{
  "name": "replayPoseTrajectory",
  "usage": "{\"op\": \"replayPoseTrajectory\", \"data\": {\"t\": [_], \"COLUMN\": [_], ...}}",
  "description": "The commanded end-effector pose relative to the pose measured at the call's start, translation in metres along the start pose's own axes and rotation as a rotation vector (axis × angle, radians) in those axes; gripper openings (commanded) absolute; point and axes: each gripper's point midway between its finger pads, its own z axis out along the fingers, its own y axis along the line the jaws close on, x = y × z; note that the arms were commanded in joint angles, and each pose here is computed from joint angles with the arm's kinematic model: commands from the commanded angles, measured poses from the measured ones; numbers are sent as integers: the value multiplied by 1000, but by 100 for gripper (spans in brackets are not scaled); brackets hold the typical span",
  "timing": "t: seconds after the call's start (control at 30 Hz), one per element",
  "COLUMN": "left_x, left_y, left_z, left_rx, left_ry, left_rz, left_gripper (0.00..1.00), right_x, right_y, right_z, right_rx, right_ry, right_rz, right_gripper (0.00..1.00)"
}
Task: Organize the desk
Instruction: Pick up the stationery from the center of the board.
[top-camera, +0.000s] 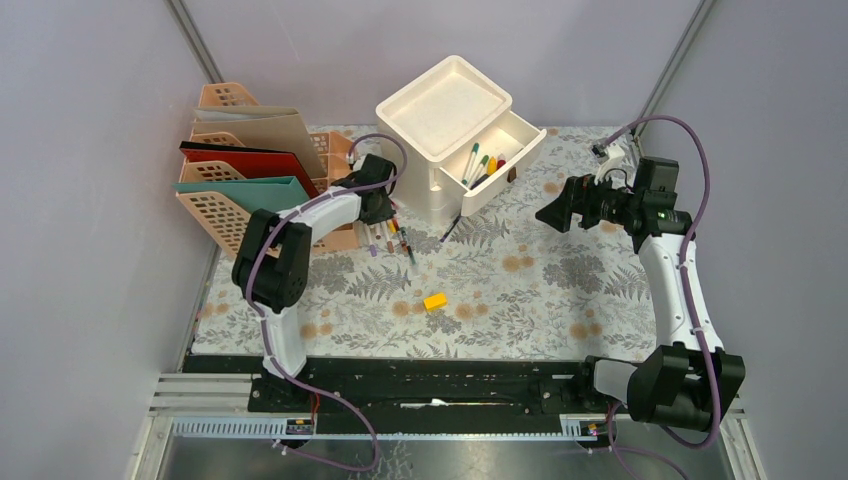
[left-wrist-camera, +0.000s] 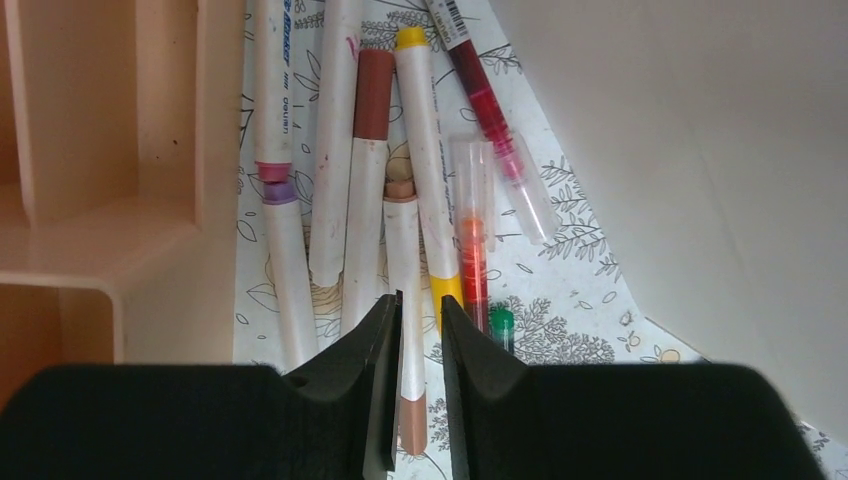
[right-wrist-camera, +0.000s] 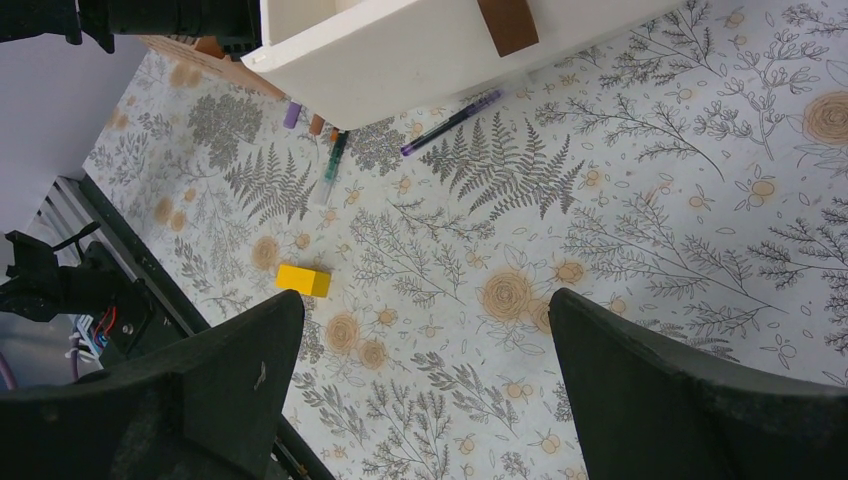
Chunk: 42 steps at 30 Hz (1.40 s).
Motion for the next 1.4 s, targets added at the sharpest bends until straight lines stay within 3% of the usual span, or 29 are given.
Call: {"op": "replayPoseTrajectory", "data": {"t": [0.0, 0.7, 1.37], "left_x": [-20, -33, -10], "left_y": [-8, -13, -3], "left_z": [2, 22, 50], "left_rx": [30, 49, 5], "left_ry": [-19, -6, 86], "left_rz": [-3, -9, -4], "left_gripper": [25, 28, 31], "right_x": [-9, -9, -12], "right_y": [1, 2, 2], "right_z": [-3, 0, 0], "right_rx": [0, -17, -24], "right_ry": [-36, -38, -41], "right_rz": [-23, -5, -3], "right_gripper": [99, 99, 100]}}
